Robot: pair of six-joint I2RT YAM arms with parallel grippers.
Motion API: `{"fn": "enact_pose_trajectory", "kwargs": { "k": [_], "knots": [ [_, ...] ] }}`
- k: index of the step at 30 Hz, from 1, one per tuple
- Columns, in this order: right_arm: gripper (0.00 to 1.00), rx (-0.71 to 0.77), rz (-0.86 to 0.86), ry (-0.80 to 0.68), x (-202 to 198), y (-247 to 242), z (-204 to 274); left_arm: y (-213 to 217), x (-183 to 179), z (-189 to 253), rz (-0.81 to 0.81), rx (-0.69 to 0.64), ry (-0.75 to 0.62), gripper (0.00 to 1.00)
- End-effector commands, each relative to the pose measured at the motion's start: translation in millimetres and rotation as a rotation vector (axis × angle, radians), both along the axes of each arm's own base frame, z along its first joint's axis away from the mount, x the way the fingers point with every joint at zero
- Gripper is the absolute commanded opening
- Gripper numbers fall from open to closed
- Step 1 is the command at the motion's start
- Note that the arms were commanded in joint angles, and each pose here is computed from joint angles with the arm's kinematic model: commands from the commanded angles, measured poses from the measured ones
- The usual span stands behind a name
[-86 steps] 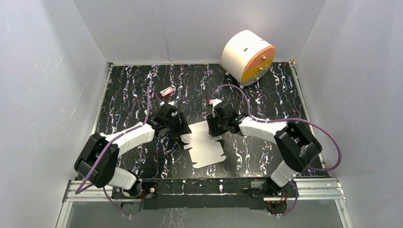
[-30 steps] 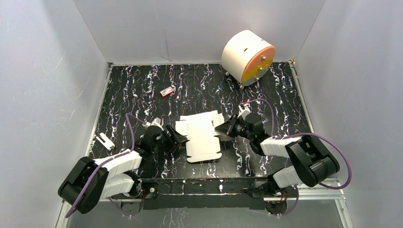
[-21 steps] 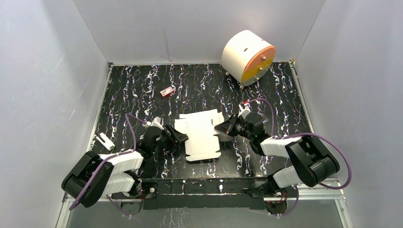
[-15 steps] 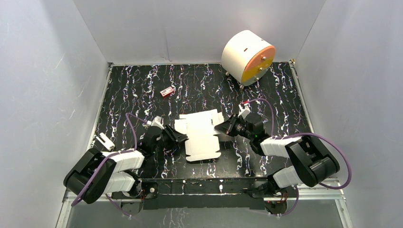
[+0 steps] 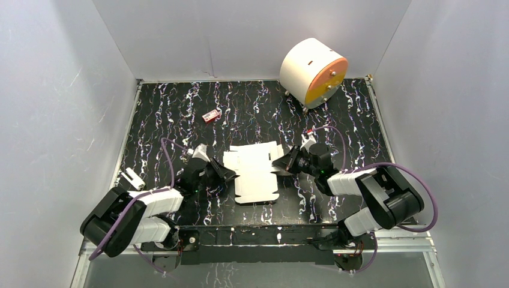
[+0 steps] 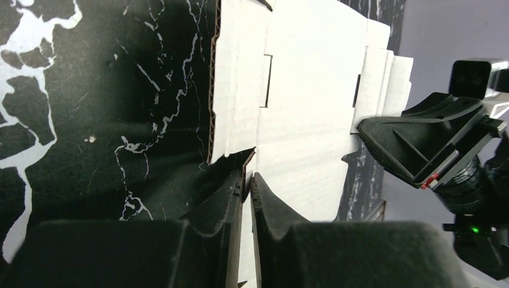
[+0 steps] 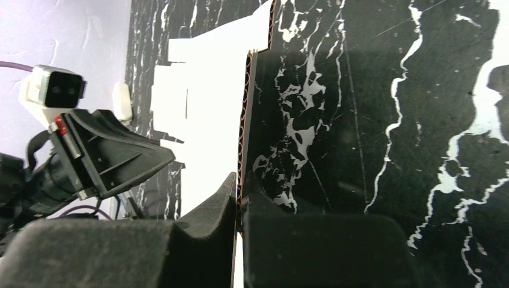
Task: Fold the paper box
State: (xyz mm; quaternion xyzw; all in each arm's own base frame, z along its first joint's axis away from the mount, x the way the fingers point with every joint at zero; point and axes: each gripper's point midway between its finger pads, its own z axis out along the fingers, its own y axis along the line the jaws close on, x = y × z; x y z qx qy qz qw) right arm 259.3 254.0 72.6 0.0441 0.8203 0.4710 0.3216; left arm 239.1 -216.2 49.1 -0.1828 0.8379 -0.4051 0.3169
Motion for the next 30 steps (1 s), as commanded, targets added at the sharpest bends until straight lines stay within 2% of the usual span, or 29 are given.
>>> {"fn": "enact_pose_trajectory", "kwargs": {
  "k": [1, 15, 25, 30],
  "knots": [
    [0.00, -0.011, 0.020, -0.067, 7, 7, 10, -7, 16, 22, -0.005, 0.084, -0.114, 0.08],
    [0.00, -0.132, 0.002, -0.057, 13, 7, -11, -29, 17, 21, -0.093, 0.449, -0.155, 0.14],
    [0.00, -0.259, -0.010, -0.086, 16, 4, -19, -27, 18, -4, -0.148, 0.714, -0.101, 0.14],
    [0.00, -0.283, -0.006, -0.095, 17, 6, -19, -25, 14, -13, -0.193, 0.862, -0.085, 0.17]
  ]
}}
